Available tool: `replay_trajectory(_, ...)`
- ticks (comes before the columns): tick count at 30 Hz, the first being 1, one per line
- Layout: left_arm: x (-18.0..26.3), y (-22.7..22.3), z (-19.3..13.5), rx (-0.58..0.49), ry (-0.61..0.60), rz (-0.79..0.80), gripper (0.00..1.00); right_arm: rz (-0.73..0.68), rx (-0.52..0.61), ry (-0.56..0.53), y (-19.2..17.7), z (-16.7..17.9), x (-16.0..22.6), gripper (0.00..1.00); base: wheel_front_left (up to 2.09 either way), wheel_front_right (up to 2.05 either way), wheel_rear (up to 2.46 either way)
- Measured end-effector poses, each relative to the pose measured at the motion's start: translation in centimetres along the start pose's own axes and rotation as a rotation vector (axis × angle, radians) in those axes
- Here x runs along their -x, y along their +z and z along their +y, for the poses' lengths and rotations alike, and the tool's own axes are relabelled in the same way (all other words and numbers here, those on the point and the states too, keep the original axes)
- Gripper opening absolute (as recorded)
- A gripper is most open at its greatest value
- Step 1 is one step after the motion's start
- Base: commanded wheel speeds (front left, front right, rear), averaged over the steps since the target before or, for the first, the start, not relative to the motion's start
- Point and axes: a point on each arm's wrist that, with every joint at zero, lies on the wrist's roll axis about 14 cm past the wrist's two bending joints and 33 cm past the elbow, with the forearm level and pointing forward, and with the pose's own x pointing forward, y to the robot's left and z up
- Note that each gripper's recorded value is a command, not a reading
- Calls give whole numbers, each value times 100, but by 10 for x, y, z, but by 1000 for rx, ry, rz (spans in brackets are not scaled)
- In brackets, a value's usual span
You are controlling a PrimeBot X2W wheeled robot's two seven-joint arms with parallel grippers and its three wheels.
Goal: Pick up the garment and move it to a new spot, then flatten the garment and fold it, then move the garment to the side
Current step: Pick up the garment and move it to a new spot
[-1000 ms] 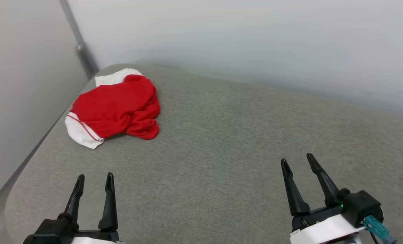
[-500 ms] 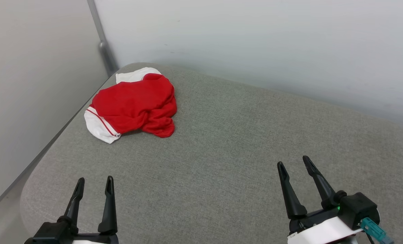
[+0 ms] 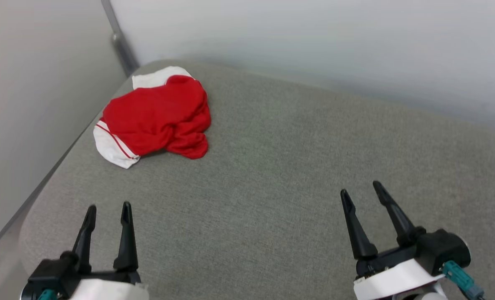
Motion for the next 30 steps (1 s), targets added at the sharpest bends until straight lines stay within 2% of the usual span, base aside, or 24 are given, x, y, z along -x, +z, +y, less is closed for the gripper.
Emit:
replay_trajectory(6, -50, -13, -9, -39, -65, 37, 100, 13, 29, -37, -14, -25, -13, 100, 0, 0, 0)
replay_trajectory(9, -78, -32, -5, 0, -70, 90, 100, 23, 41, -60, -24, -41, -18, 100, 0, 0, 0)
replay_trajectory(13, -138, -33, 2, -82, -129, 132, 100, 40, 52, -104, -40, -65, -22, 100, 0, 0, 0)
replay_trajectory(22, -231, -92, 4, -46, -158, 541, 100, 126, 55, -202, -88, -116, -12, 100, 0, 0, 0)
replay_trajectory(24, -236, -115, 7, -38, -148, 680, 100, 141, 51, -213, -96, -121, -10, 100, 0, 0, 0)
replay_trajectory(25, -236, -115, 7, -38, -148, 680, 100, 141, 51, -213, -96, -121, -10, 100, 0, 0, 0)
replay_trajectory(26, -236, -137, 7, -45, -150, 830, 100, 148, 51, -226, -102, -128, -8, 100, 0, 0, 0)
replay_trajectory(27, -236, -137, 7, -45, -150, 830, 100, 148, 51, -226, -102, -128, -8, 100, 0, 0, 0)
replay_trajectory(30, -234, -164, 8, -13, -137, 1014, 100, 170, 44, -249, -113, -136, -2, 100, 0, 0, 0)
